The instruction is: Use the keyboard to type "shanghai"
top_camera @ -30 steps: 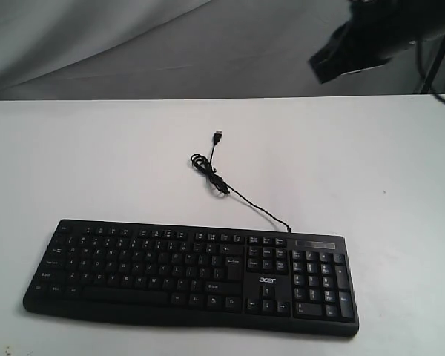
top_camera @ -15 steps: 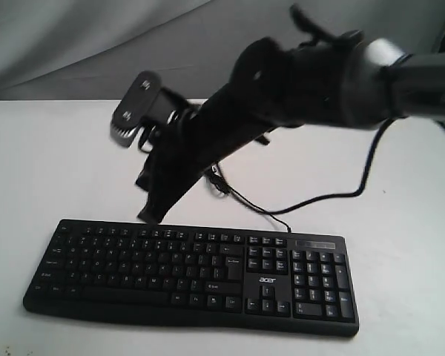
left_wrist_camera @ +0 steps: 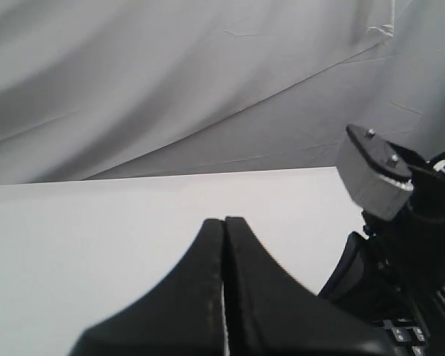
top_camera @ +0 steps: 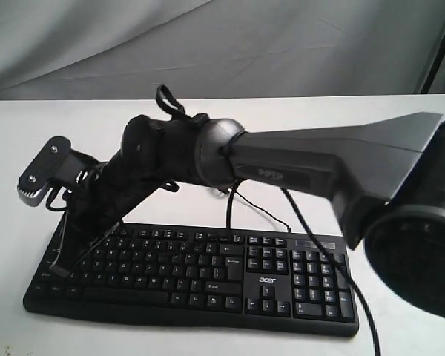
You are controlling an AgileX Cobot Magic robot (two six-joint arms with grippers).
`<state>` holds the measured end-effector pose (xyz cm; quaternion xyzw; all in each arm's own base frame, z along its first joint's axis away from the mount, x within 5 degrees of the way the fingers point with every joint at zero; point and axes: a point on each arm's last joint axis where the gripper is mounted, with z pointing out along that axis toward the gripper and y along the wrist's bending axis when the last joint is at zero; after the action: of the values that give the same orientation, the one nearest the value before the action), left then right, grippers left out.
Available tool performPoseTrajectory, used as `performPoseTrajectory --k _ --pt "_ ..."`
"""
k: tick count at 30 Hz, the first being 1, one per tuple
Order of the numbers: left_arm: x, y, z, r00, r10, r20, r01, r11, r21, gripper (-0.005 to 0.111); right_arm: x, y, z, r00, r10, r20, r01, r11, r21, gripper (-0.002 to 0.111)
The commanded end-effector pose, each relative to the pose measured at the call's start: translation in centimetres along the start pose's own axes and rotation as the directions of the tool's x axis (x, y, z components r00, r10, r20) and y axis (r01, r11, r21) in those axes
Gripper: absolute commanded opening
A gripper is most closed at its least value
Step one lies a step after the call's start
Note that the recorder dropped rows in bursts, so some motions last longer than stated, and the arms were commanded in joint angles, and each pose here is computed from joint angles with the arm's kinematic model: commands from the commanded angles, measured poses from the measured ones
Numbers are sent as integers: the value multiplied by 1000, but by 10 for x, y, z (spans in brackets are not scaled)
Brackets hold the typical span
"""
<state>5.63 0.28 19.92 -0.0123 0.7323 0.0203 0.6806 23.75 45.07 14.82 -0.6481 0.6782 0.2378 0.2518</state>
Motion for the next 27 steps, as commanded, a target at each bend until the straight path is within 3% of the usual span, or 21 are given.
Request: performPoseTrajectory --k 1,27 --pt "0 0 0 1000 -2 7 2 1000 7 0 0 6 10 998 -9 -60 10 1000 23 0" --pt "0 0 0 1000 -2 7 2 1000 7 0 7 16 22 992 -10 -124 15 999 38 0"
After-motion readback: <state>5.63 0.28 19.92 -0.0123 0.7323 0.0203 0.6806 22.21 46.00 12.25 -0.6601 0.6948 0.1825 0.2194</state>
